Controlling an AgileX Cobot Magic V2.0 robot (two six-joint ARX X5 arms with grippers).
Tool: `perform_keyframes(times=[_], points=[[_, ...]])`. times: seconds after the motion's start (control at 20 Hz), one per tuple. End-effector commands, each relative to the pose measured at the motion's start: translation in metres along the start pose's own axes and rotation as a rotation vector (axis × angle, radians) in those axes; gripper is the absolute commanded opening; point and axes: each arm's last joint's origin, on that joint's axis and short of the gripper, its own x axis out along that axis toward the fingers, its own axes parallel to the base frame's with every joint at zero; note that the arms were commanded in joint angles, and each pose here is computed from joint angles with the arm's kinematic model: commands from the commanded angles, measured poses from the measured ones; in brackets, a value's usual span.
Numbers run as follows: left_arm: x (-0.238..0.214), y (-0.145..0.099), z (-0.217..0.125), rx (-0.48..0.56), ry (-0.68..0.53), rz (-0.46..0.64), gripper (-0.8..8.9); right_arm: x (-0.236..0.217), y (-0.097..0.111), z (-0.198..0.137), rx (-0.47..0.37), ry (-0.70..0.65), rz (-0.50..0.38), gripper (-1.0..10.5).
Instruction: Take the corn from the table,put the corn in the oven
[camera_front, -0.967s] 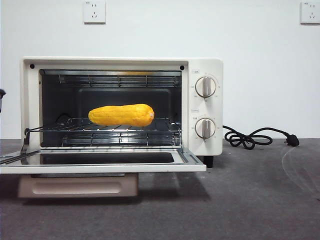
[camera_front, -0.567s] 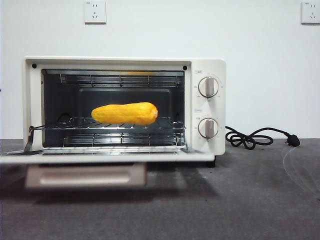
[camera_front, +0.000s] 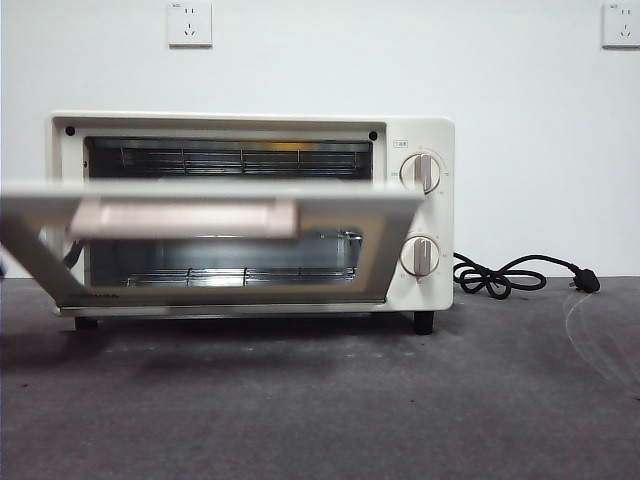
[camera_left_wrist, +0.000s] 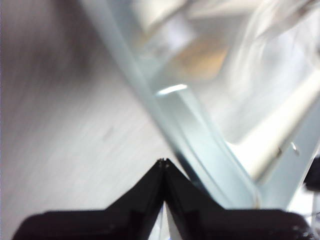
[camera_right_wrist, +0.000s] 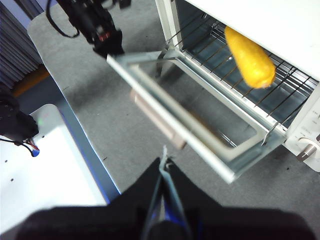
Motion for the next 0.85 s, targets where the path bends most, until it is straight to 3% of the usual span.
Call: perform_keyframes(times=[0.05, 0.4, 0.85], points=[[-0.018, -0.008, 0.001, 0.047, -0.127, -0.073, -0.08, 0.002, -0.001, 0.000, -0.006, 0.002, 0.001, -0.1], [-0.051, -0.018, 0.015, 0.081, -0.390, -0.088, -0.08, 0.002, -0.001, 0.000, -0.005, 0.004, 0.002, -0.1], [-0.049, -0.025, 0.027, 0.117, -0.440, -0.104, -0.08, 0.002, -0.001, -0.001, 0.003, 0.010, 0.002, -0.1]])
